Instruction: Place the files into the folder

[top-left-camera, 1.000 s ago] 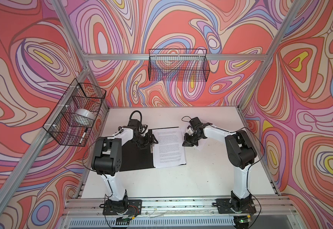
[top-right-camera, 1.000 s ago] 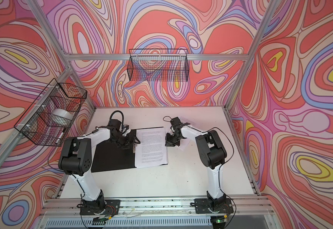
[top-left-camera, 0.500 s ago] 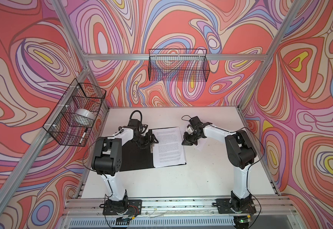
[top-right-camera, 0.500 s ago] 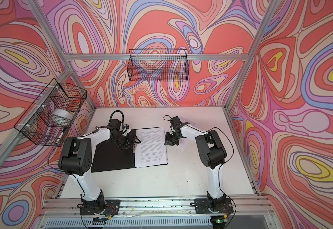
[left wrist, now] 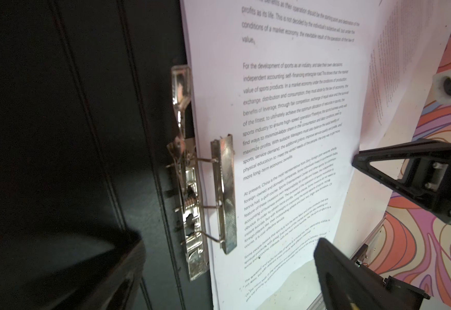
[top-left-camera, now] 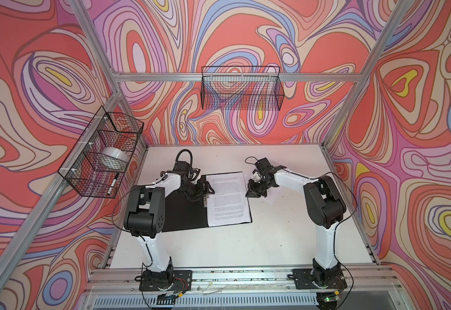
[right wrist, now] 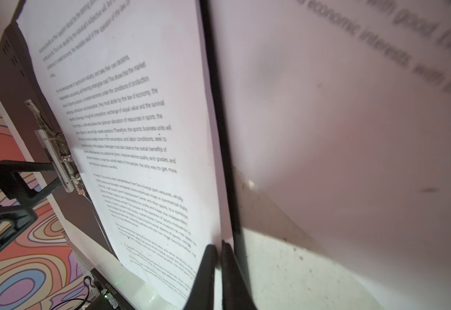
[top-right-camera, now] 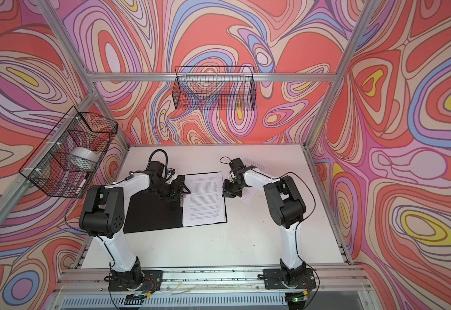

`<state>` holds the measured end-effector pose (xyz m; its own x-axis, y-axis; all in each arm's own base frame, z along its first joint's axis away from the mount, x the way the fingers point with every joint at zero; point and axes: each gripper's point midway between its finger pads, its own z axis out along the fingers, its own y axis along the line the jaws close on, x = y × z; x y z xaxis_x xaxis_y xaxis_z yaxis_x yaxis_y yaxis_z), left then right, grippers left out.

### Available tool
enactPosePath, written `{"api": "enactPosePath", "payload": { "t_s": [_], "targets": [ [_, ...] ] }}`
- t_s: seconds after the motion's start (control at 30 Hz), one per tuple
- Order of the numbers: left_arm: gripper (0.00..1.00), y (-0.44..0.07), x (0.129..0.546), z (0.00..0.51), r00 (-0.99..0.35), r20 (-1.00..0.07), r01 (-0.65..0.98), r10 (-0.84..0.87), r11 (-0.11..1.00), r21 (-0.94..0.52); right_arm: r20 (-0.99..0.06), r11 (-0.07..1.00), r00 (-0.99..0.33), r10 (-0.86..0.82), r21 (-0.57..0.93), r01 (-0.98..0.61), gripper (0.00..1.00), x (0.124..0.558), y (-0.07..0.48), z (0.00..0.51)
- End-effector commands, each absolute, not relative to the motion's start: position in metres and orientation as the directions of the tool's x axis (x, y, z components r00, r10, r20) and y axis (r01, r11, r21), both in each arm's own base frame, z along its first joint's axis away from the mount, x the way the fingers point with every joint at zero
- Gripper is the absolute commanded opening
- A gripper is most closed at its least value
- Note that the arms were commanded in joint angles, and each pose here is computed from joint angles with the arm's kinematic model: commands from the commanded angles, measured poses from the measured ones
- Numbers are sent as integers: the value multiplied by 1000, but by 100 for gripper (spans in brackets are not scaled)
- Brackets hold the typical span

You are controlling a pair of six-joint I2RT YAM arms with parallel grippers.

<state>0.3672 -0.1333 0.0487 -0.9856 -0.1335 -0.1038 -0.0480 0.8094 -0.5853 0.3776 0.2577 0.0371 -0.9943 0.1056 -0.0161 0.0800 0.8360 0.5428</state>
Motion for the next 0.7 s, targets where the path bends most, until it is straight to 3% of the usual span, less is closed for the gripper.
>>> {"api": "enactPosePath", "payload": {
  "t_s": [0.0, 0.13, 0.4, 0.67],
  "targets": [
    [99, -130, 366, 51, -985, -111, -42, -130, 815, -578, -18, 858, -995, 102, 507, 79, 12, 378, 257, 32],
    [100, -129, 367, 55, -984, -125, -32, -126, 819, -572, -34, 869, -994, 100, 491, 70, 17, 380, 256, 34],
    [100, -125, 368, 76, -980, -172, 10, -101, 836, -548, -75, 888, -993, 95, 457, 50, 19, 383, 250, 47],
    [100, -112, 369, 123, -955, -294, 108, -37, 880, -462, -126, 900, -987, 104, 434, 39, 19, 376, 239, 70]
  ]
}}
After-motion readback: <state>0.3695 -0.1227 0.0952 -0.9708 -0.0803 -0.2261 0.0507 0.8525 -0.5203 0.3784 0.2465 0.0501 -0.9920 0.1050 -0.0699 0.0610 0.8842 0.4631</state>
